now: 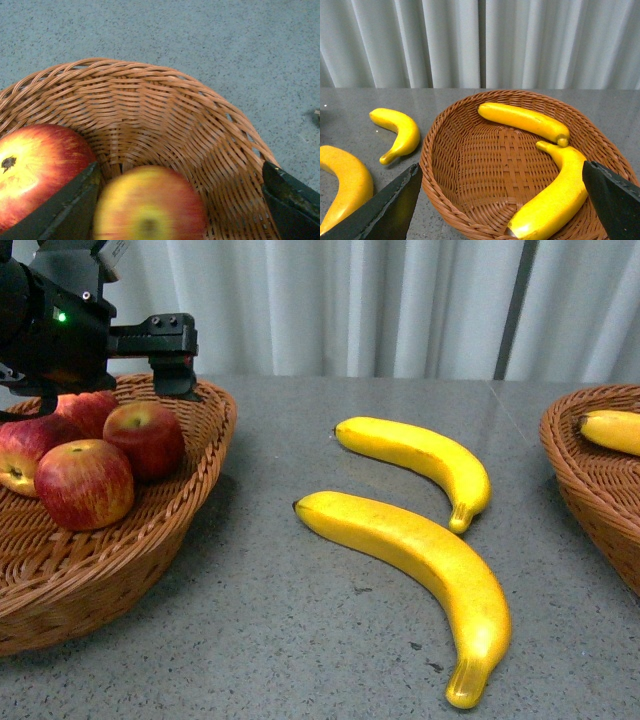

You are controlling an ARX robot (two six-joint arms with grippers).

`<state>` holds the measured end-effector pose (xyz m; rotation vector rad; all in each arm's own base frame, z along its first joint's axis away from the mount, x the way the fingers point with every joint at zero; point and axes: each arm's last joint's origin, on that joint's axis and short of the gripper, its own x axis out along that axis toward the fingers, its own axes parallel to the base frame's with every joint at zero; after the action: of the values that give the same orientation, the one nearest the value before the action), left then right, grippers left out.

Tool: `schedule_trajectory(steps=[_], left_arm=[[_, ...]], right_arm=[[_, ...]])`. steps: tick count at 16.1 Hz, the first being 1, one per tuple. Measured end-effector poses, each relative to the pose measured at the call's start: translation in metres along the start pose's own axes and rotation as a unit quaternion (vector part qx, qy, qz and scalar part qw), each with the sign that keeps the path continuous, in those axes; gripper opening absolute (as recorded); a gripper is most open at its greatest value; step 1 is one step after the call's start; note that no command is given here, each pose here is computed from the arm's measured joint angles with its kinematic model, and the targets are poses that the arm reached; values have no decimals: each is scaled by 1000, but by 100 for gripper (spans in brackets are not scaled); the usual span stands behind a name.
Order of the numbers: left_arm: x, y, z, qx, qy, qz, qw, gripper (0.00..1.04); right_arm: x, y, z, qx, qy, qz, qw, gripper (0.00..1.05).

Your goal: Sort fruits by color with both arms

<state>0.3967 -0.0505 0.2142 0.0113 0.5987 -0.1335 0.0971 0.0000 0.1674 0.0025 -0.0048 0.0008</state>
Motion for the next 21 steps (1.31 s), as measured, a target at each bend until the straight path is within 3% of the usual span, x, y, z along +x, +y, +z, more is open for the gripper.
schedule_trajectory(steps=[1, 2, 6, 7, 10, 11, 13, 15, 17, 19, 21], left_arm=[[-2, -4, 3, 3, -6, -4, 1000, 100], [-10, -12, 9, 9, -21, -13, 1000, 97], [-101, -49, 39, 44, -178, -29, 983, 98], [-125, -58, 31, 65, -208, -24, 976, 98], [-192, -82, -29, 109, -264, 7, 958, 94], [-213, -82, -47, 55, -299, 40, 952, 82], [-216, -46, -91, 0, -302, 81, 950, 53], [-209, -30, -122, 4, -283, 67, 957, 28], [-213, -16, -137, -3, -296, 69, 953, 2], [-212, 0, -167, -4, -291, 67, 954, 2], [-213, 4, -174, -5, -295, 69, 953, 2]], right_arm=[[0, 0, 0, 0, 0, 0, 1000, 98], [0, 0, 0, 0, 0, 0, 1000, 98], [0, 0, 0, 0, 0, 0, 1000, 98], [0, 0, 0, 0, 0, 0, 1000, 98], [0, 0, 0, 0, 0, 0, 1000, 98], [0, 0, 0, 0, 0, 0, 1000, 98], [0, 0, 0, 0, 0, 0, 1000, 98], [0, 0, 0, 0, 0, 0, 1000, 98], [0, 0, 0, 0, 0, -1, 1000, 98], [0, 0, 0, 0, 0, 0, 1000, 98], [0, 0, 0, 0, 0, 0, 1000, 98]])
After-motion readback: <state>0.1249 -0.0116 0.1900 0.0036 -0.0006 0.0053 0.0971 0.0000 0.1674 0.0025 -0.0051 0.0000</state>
